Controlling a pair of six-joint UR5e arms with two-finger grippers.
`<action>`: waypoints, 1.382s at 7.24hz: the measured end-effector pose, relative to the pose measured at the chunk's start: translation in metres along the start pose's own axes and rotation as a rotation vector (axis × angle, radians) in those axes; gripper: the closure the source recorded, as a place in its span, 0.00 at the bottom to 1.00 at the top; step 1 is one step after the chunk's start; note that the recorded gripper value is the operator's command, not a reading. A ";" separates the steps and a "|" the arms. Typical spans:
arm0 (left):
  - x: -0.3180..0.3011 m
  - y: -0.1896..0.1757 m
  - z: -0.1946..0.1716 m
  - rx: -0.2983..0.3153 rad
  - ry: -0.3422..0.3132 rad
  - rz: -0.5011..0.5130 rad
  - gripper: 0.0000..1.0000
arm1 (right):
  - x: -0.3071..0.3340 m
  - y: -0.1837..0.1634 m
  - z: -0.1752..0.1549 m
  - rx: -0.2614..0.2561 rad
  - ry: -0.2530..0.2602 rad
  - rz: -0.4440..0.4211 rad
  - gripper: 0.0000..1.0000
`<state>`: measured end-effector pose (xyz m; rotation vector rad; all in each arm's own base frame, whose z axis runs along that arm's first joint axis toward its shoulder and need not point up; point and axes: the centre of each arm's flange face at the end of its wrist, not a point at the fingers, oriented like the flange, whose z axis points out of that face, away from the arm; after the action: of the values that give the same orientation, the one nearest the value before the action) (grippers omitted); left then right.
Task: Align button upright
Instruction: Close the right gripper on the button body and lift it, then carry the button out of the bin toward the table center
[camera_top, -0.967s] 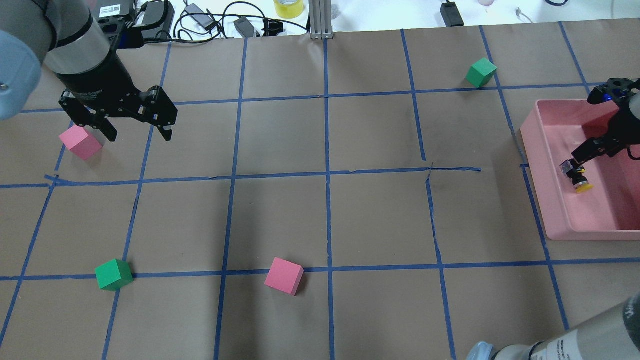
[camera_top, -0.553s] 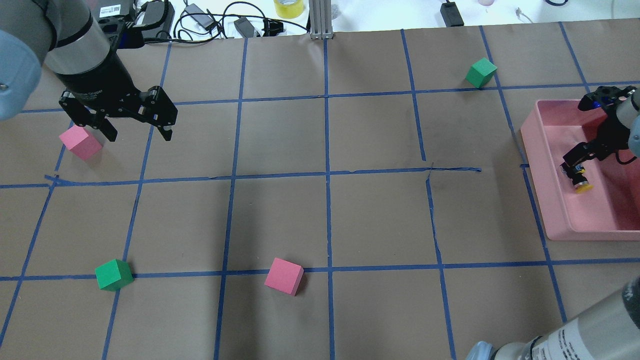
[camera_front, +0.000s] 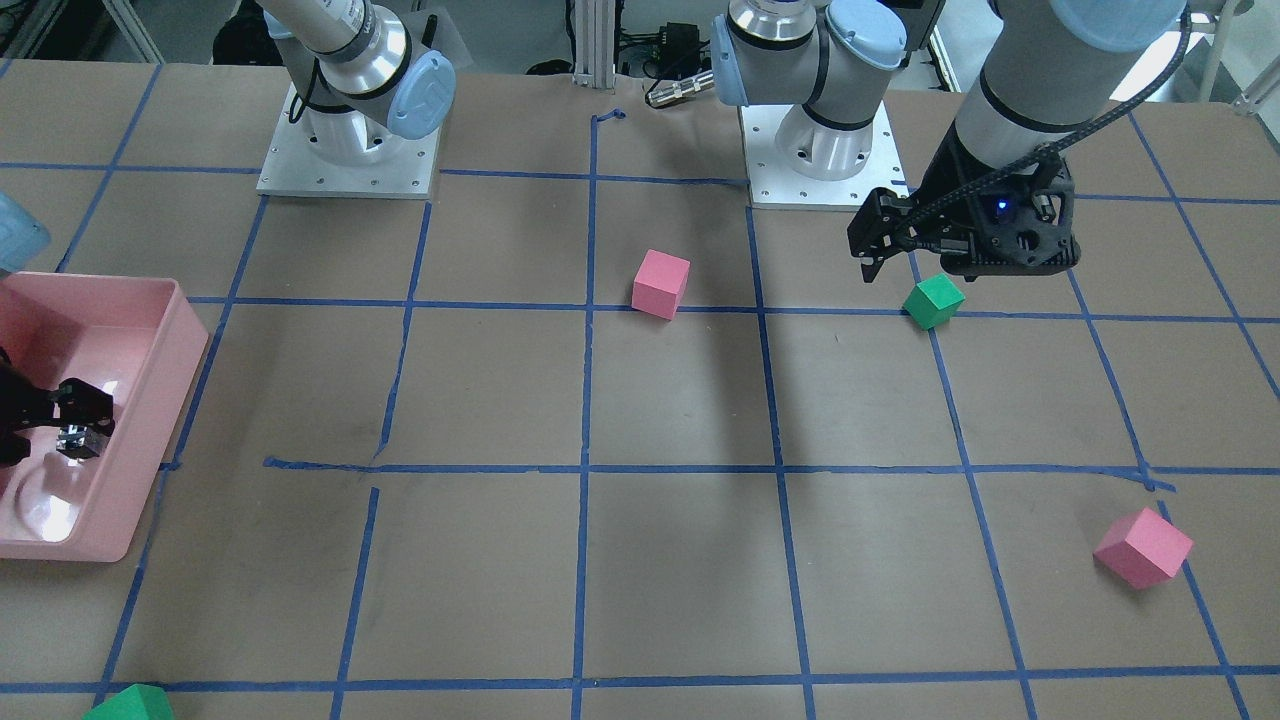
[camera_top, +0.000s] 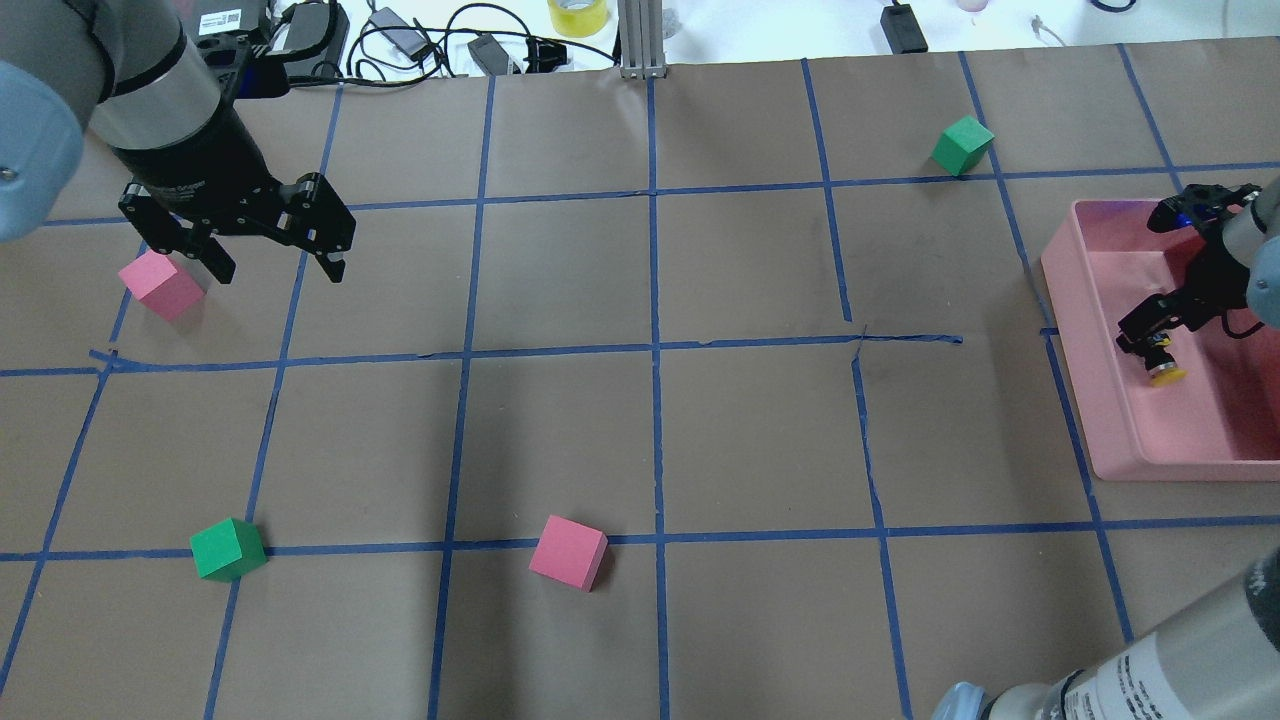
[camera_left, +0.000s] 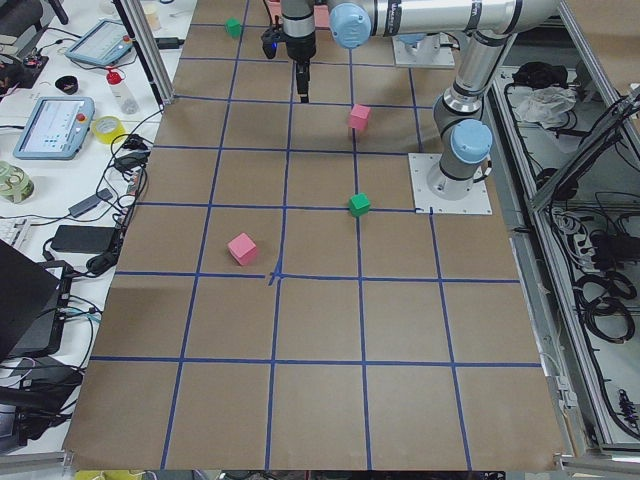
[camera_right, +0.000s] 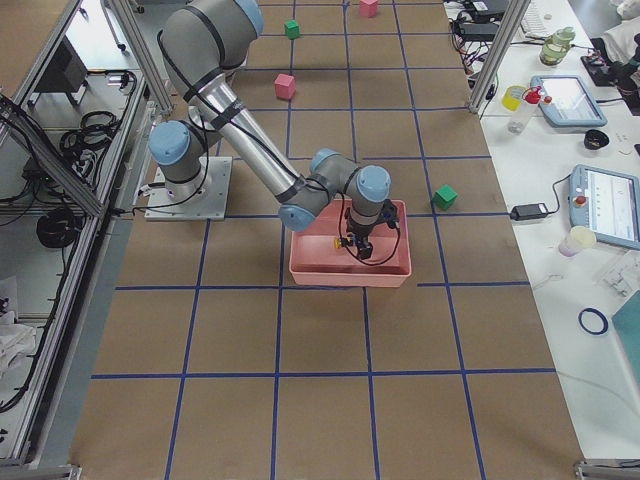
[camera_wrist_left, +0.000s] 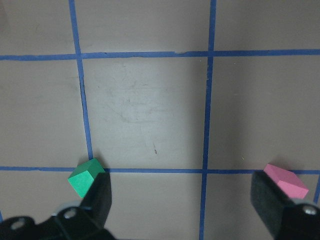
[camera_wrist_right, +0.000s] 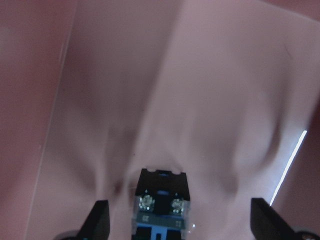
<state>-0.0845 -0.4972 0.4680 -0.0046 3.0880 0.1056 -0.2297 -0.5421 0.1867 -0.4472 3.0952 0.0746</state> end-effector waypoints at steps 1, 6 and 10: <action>0.000 0.000 0.000 0.000 0.000 0.000 0.00 | 0.000 0.000 0.000 -0.001 0.000 -0.001 0.80; 0.000 0.000 0.000 0.000 0.001 -0.001 0.00 | 0.002 0.000 -0.017 0.007 0.023 0.013 1.00; 0.000 0.000 0.000 0.000 0.002 -0.002 0.00 | -0.014 -0.014 -0.112 0.066 0.077 0.046 1.00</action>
<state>-0.0847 -0.4971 0.4676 -0.0073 3.0896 0.1060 -0.2133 -0.5574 0.2987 -0.3861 3.1724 -0.0447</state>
